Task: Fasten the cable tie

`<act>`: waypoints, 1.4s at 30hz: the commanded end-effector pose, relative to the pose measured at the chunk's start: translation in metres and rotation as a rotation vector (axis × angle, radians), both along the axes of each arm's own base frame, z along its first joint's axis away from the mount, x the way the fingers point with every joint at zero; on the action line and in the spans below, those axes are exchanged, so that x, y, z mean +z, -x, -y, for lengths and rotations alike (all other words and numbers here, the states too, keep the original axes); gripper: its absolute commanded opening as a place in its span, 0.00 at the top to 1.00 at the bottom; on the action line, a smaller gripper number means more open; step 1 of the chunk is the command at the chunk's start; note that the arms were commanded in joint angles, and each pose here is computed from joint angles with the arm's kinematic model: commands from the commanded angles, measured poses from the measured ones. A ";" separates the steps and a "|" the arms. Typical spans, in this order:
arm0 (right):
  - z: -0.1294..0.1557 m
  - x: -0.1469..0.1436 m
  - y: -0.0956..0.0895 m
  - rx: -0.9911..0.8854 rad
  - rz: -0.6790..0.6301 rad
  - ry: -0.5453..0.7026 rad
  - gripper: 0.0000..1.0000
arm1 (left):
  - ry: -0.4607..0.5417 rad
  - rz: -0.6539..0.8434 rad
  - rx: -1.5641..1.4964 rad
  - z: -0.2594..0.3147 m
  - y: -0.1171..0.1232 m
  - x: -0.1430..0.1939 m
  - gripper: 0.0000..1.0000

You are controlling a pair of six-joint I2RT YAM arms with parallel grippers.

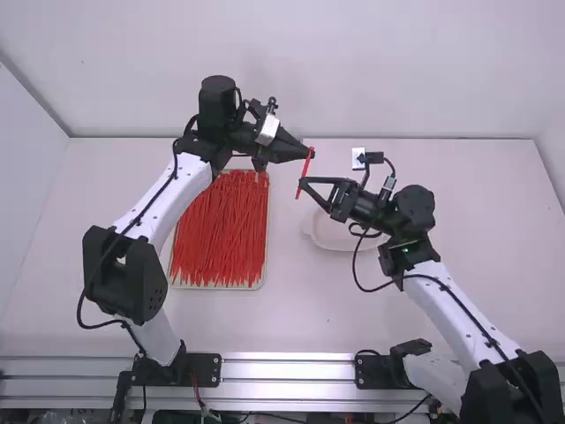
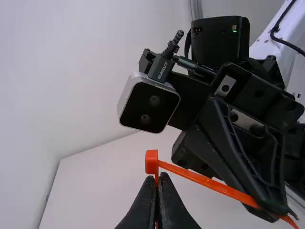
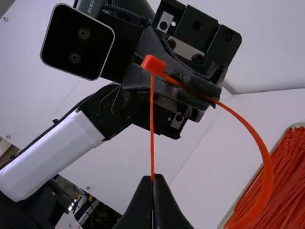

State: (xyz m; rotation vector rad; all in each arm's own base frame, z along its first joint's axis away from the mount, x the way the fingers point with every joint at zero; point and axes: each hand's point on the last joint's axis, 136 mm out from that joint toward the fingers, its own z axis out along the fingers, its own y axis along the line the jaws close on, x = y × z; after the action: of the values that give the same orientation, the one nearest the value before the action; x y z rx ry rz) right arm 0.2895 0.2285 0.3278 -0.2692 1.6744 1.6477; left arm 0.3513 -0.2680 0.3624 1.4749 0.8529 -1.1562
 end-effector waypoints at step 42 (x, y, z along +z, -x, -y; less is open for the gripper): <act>0.030 0.037 -0.022 -0.137 0.103 -0.072 1.00 | 0.007 0.005 -0.050 0.006 0.014 -0.003 0.98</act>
State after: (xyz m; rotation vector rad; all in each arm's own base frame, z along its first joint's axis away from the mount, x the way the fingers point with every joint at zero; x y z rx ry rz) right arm 0.3018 0.2090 0.3471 -0.2225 1.5770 1.6064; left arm 0.3476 -0.2746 0.3548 1.4826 0.8486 -1.1631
